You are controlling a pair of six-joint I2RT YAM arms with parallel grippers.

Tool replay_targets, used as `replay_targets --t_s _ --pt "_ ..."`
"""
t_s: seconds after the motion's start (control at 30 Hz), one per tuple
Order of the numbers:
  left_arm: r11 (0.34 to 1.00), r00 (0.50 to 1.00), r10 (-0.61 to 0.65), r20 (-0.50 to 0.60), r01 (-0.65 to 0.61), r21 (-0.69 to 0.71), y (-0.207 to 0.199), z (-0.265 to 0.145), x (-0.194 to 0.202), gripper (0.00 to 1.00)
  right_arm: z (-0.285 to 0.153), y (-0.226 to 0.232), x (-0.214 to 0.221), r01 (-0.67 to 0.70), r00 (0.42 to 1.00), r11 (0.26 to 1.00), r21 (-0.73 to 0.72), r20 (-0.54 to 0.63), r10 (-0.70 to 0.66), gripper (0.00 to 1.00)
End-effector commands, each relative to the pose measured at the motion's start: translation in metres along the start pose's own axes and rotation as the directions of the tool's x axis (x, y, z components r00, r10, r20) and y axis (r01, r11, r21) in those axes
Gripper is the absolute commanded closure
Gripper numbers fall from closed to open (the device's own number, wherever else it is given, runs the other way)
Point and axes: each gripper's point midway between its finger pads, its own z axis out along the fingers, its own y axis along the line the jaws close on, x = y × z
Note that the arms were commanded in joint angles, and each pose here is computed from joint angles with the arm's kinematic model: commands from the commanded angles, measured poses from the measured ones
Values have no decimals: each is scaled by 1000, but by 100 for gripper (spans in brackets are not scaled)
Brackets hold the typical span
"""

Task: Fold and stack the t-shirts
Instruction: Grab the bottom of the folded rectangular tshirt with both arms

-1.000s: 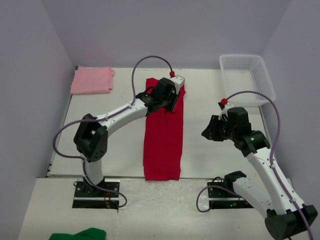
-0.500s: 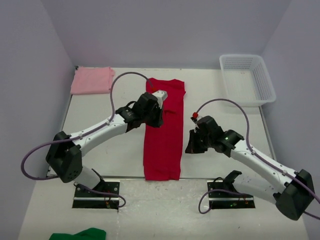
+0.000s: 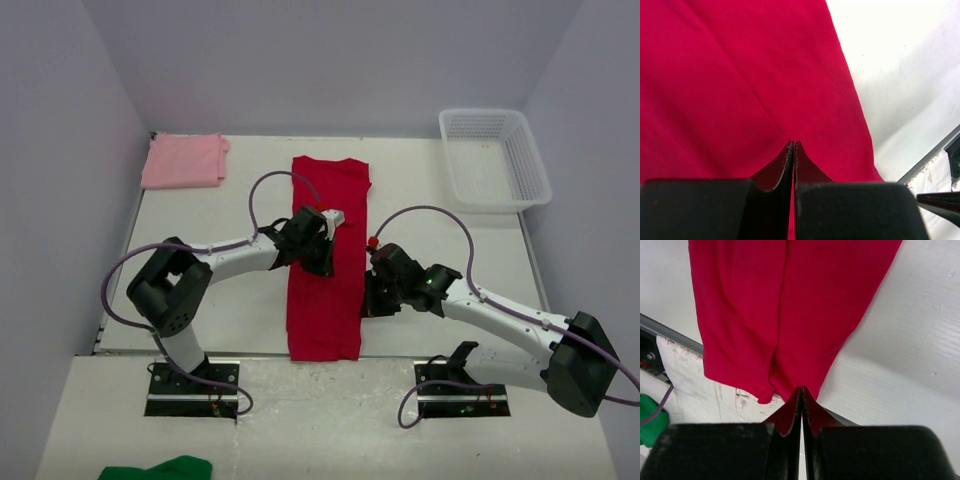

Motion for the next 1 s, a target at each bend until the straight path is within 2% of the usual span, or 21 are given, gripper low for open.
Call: replay_targets --t_s 0.0,0.33,0.67,0.83,0.97 --pt "999 1000 -15 16 14 52 -3 17 -5 100 -1 5 -10 -13 999 1000 -13 52 13 100" --pt "999 998 -46 -31 47 28 23 56 -7 100 -1 -3 -15 -11 998 998 55 67 8 100" --pt "995 996 -89 21 88 46 46 56 -52 100 0 -12 -15 -6 998 995 99 64 -1 95" --pt "994 994 -101 32 100 38 58 51 -64 100 -2 -19 -14 -32 997 991 132 74 22 87" --pt "992 995 -91 35 88 92 49 45 -69 100 0 -25 -13 -41 996 988 150 89 28 70"
